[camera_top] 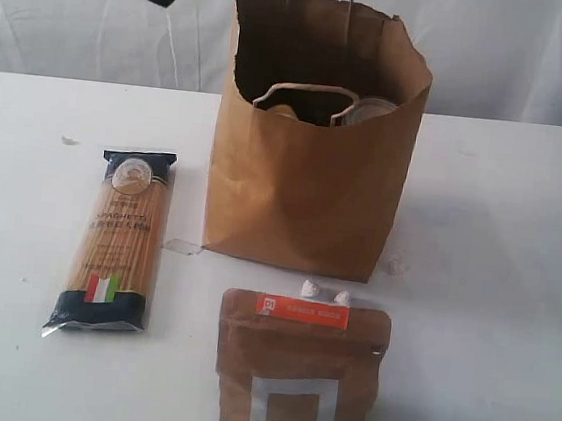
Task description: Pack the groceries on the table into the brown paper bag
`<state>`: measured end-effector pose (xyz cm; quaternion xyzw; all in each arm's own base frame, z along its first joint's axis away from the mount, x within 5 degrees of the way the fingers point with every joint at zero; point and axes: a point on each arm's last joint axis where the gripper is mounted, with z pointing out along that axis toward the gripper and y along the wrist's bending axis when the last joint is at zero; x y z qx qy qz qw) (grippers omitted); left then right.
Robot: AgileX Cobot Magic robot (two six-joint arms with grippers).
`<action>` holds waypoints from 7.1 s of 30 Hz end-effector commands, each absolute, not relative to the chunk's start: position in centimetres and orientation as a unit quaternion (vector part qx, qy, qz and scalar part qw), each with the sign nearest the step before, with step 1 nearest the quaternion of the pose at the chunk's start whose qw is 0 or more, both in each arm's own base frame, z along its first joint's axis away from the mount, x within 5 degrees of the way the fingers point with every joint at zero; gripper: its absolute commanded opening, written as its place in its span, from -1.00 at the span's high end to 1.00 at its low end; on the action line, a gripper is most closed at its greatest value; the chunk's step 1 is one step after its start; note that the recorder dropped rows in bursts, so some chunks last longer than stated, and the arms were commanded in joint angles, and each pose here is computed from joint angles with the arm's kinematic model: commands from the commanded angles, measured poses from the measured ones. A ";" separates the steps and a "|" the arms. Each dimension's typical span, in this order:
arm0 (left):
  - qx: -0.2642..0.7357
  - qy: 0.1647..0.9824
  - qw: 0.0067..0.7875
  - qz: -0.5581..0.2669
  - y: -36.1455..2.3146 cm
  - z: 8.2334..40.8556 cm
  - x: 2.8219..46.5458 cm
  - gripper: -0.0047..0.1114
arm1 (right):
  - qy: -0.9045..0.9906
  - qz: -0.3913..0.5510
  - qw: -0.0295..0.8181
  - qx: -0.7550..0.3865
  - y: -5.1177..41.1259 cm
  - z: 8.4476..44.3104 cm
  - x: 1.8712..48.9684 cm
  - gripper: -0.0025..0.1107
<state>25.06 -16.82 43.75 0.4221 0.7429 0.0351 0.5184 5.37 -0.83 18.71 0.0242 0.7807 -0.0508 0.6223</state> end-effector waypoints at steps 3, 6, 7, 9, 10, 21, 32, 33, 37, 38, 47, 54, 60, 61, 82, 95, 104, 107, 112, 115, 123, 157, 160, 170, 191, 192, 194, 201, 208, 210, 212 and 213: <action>0.428 0.815 0.378 0.096 -14.4 41.8 23.7 0.92 | 0.780 -0.053 0.623 0.023 -0.8 18.5 5.4 0.96; 0.398 0.835 0.355 0.136 -13.6 40.5 24.0 0.92 | 0.780 -0.053 0.623 0.023 -0.8 18.5 5.4 0.96; 0.383 0.838 0.355 0.157 -13.3 40.0 24.2 0.92 | 0.780 -0.053 0.623 0.023 -0.8 18.5 5.4 0.96; 0.347 0.846 0.356 0.190 -12.5 38.9 24.8 0.92 | 0.780 -0.053 0.623 0.023 -0.8 18.5 5.4 0.96; 0.328 0.853 0.356 0.197 -12.0 37.8 25.1 0.92 | 0.780 -0.053 0.623 0.023 -0.8 18.5 5.4 0.96; 0.027 0.879 0.468 0.082 -0.6 28.7 19.4 0.92 | 0.780 -0.053 0.623 0.023 -0.8 18.5 5.4 0.96; -0.066 0.729 0.677 0.067 1.9 29.9 5.4 0.92 | 0.778 -0.073 0.624 0.009 -1.0 18.6 5.4 0.96; -0.079 0.712 0.696 0.043 1.7 29.6 4.3 0.92 | 0.773 -0.081 0.629 0.001 -1.0 18.8 5.4 0.96; -0.102 0.713 0.694 -0.005 1.5 26.6 3.5 0.92 | 0.700 -0.016 0.713 0.031 -0.4 20.7 5.6 0.96; -0.105 0.724 0.681 -0.008 1.4 25.6 3.8 0.92 | 0.677 0.007 0.735 0.041 -0.3 21.3 5.6 0.96; -0.088 0.750 0.654 -0.045 0.6 18.6 5.7 0.92 | 0.393 0.304 0.863 0.092 0.9 29.8 2.5 0.96; -0.060 0.757 0.651 -0.017 0.6 18.5 5.6 0.92 | 0.593 0.023 0.803 -0.053 1.1 36.3 6.1 0.96; -0.068 0.767 0.638 -0.012 0.8 18.2 5.6 0.92 | 0.767 0.008 0.640 -0.035 0.1 31.5 16.9 0.96; -0.067 0.766 0.639 -0.012 0.8 18.2 5.6 0.92 | 0.795 0.006 0.606 -0.034 0.0 29.9 18.5 0.96; -0.065 0.766 0.640 -0.012 0.7 18.2 5.6 0.92 | 0.956 0.103 0.182 -0.204 2.4 27.0 22.7 0.96; -0.065 0.766 0.640 -0.012 0.7 18.2 5.6 0.92 | 0.812 0.087 0.190 -0.545 11.1 32.8 17.0 0.96; -0.065 0.766 0.640 -0.012 0.7 18.2 5.6 0.92 | 0.750 0.156 0.238 -0.597 13.7 33.5 16.2 0.32; -0.065 0.766 0.640 -0.012 0.7 18.2 5.6 0.92 | 0.753 0.154 0.240 -0.592 13.9 33.3 16.5 -0.44; -0.065 0.766 0.640 -0.012 0.7 18.2 5.6 0.92 | 0.752 0.143 0.282 -0.578 14.3 33.1 17.6 -0.90; -0.065 0.766 0.640 -0.012 0.7 18.2 5.6 0.92 | 0.751 0.140 0.299 -0.572 14.4 33.3 17.8 -0.90; -0.065 0.766 0.640 -0.012 0.7 18.2 5.6 0.92 | 0.769 0.160 0.318 -0.531 14.7 33.6 18.2 -0.90; -0.065 0.766 0.640 -0.012 0.7 18.2 5.6 0.92 | 0.804 0.200 0.130 -0.544 18.0 24.7 22.3 -0.90; -0.065 0.766 0.640 -0.012 0.7 18.2 5.6 0.92 | 0.807 0.200 0.116 -0.543 18.2 23.8 22.7 -0.90; -0.065 0.766 0.640 -0.012 0.7 18.2 5.6 0.92 | 0.813 0.195 0.072 -0.544 18.5 21.2 23.5 -0.90; -0.065 0.766 0.640 -0.012 0.7 18.2 5.6 0.92 | 0.843 0.182 0.052 -0.504 18.7 19.2 24.3 -0.37; -0.065 0.766 0.640 -0.012 0.7 18.2 5.6 0.92 | 0.842 0.183 0.046 -0.505 18.7 19.2 24.2 -0.23; -0.065 0.766 0.640 -0.012 0.7 18.2 5.6 0.92 | 0.842 0.184 0.042 -0.506 18.7 19.2 24.1 -0.04; -0.065 0.766 0.640 -0.012 0.7 18.2 5.6 0.92 | 0.835 0.186 0.064 -0.514 18.3 21.9 23.5 0.19; -0.065 0.766 0.640 -0.012 0.7 18.2 5.6 0.92 | 0.843 0.194 0.120 -0.487 17.5 26.6 22.0 0.32; -0.065 0.766 0.640 -0.012 0.7 18.2 5.6 0.92 | 0.844 0.198 0.121 -0.483 17.2 27.4 21.4 0.35; -0.065 0.766 0.640 -0.012 0.7 18.2 5.6 0.92 | 0.850 0.203 0.111 -0.473 16.9 27.9 20.8 0.37; -0.065 0.766 0.640 -0.012 0.7 18.2 5.6 0.92 | 0.855 0.206 0.102 -0.465 16.7 28.1 20.5 0.37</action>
